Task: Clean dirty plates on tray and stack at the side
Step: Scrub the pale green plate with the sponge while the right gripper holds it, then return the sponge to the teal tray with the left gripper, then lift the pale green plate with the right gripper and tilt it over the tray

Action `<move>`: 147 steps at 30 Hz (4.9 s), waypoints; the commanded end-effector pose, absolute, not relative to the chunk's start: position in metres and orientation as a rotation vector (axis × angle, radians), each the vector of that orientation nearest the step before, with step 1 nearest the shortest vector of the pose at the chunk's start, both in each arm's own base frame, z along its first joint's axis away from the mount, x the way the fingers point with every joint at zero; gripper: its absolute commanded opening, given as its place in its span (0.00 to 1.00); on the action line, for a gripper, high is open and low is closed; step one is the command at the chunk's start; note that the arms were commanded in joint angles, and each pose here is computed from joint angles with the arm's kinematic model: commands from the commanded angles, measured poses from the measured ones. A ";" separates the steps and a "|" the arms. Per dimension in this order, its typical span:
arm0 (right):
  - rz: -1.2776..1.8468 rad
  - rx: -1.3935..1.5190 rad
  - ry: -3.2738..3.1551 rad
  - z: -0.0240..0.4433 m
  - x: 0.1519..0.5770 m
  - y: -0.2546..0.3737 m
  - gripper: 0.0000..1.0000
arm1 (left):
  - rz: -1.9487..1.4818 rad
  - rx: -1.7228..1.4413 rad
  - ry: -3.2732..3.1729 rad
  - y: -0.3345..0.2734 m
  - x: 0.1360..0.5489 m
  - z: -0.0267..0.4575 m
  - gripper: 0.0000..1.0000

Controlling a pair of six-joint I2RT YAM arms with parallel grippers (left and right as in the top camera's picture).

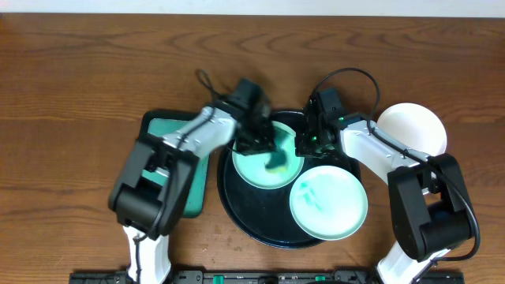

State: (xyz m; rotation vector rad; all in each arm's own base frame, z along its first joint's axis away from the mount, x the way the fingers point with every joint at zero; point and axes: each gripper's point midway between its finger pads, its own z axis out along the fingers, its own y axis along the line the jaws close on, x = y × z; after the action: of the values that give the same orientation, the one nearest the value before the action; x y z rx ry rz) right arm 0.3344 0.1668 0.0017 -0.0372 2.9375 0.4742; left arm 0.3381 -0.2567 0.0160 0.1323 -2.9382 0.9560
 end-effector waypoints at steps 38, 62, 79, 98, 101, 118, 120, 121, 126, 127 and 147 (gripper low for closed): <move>0.415 0.005 3.010 -0.017 0.319 0.160 0.01 | -0.254 0.612 -3.036 -0.008 0.314 0.026 0.07; 0.583 -0.056 2.891 0.006 0.337 0.182 0.01 | 0.051 0.558 -3.498 -0.040 0.282 0.191 0.78; 0.944 0.138 2.727 0.137 0.308 0.168 0.01 | 0.336 0.483 -3.677 -0.057 0.252 0.247 0.79; 0.947 -0.086 2.389 0.183 0.360 0.166 0.01 | 0.359 0.471 -3.665 -0.060 0.251 0.246 0.79; 0.684 -0.114 2.340 0.180 0.382 0.142 0.01 | 0.356 0.469 -3.660 -0.060 0.251 0.245 0.79; -0.353 -0.319 2.405 0.150 0.353 0.100 0.01 | 0.322 0.464 -3.627 -0.061 0.255 0.236 0.80; -0.485 -0.347 2.352 0.158 0.350 0.099 0.01 | 0.313 0.462 -3.618 -0.061 0.255 0.233 0.80; -0.538 -0.349 2.324 0.163 0.350 0.099 0.01 | 0.309 0.461 -3.613 -0.061 0.255 0.232 0.80; -0.796 -0.462 2.153 0.190 0.341 0.109 0.01 | 0.290 0.458 -3.595 -0.061 0.255 0.228 0.80; -0.843 -0.483 2.117 0.196 0.339 0.112 0.01 | 0.291 0.458 -3.595 -0.061 0.255 0.228 0.80; -1.469 -0.890 1.612 0.285 0.300 0.170 0.01 | 0.291 0.458 -3.595 -0.061 0.255 0.228 0.80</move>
State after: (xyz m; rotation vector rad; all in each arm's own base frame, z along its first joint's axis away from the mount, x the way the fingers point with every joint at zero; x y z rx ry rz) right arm 0.3082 0.1726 0.2699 -0.8163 1.6699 -1.3086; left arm 0.2552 -0.0609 0.2304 0.4747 -3.5994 0.3040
